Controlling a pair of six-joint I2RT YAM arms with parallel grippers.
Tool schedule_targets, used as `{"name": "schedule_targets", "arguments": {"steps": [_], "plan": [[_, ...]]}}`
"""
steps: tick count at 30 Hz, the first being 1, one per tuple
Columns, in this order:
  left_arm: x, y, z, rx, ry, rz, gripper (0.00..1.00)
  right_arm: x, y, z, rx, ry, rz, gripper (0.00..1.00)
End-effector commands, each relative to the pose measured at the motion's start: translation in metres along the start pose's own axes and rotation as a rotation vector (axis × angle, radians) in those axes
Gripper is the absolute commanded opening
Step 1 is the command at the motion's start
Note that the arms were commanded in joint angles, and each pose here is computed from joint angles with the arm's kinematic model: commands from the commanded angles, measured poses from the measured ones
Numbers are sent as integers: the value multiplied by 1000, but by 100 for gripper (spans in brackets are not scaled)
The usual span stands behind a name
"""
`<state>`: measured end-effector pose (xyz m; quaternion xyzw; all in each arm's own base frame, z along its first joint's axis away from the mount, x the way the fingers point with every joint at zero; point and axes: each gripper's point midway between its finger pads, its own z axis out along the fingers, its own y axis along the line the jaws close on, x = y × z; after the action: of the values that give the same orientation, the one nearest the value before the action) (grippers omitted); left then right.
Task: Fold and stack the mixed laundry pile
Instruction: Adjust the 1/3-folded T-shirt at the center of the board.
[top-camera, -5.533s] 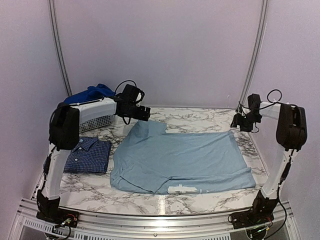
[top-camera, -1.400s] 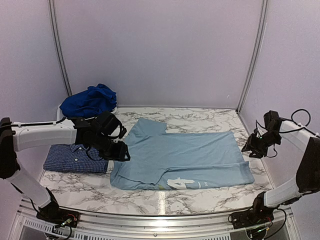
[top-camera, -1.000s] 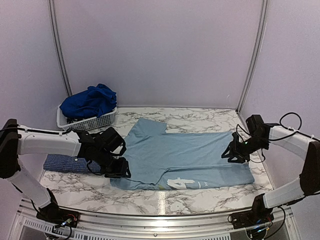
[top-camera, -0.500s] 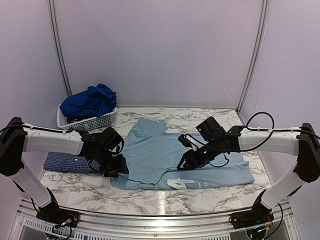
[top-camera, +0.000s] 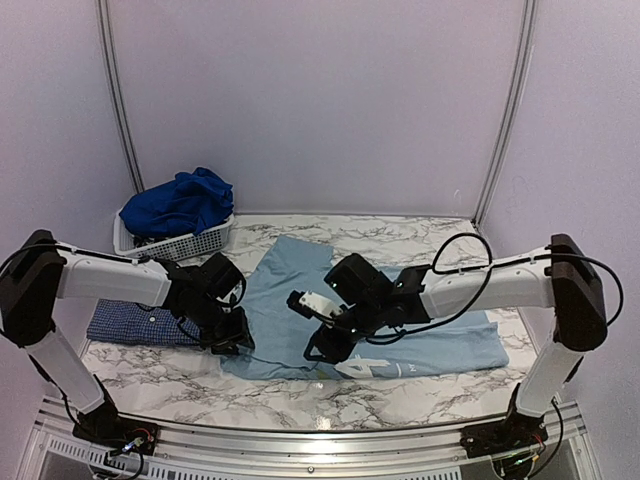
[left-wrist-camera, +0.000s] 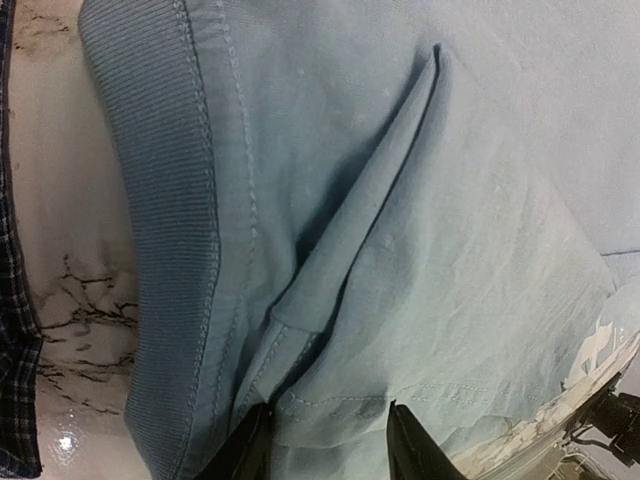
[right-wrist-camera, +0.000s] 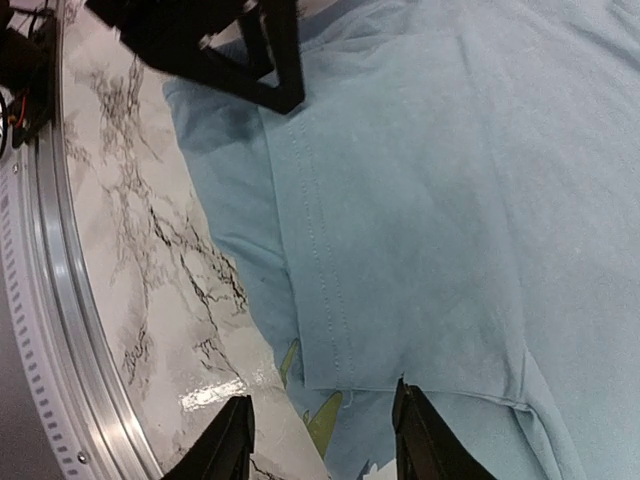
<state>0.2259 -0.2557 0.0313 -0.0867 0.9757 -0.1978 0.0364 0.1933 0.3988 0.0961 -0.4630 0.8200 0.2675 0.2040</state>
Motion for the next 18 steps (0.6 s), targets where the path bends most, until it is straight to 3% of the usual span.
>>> {"name": "schedule_targets", "arguments": {"steps": [1, 10, 18], "plan": [[-4, -3, 2, 7, 5, -22, 43, -5, 10, 11, 13, -3, -112, 46], [-7, -5, 3, 12, 4, -30, 44, 17, 9, 40, 51, 81, -181, 45], [-6, -6, 5, 16, 8, -27, 43, 13, 5, 46, 77, 87, -166, 35]]}}
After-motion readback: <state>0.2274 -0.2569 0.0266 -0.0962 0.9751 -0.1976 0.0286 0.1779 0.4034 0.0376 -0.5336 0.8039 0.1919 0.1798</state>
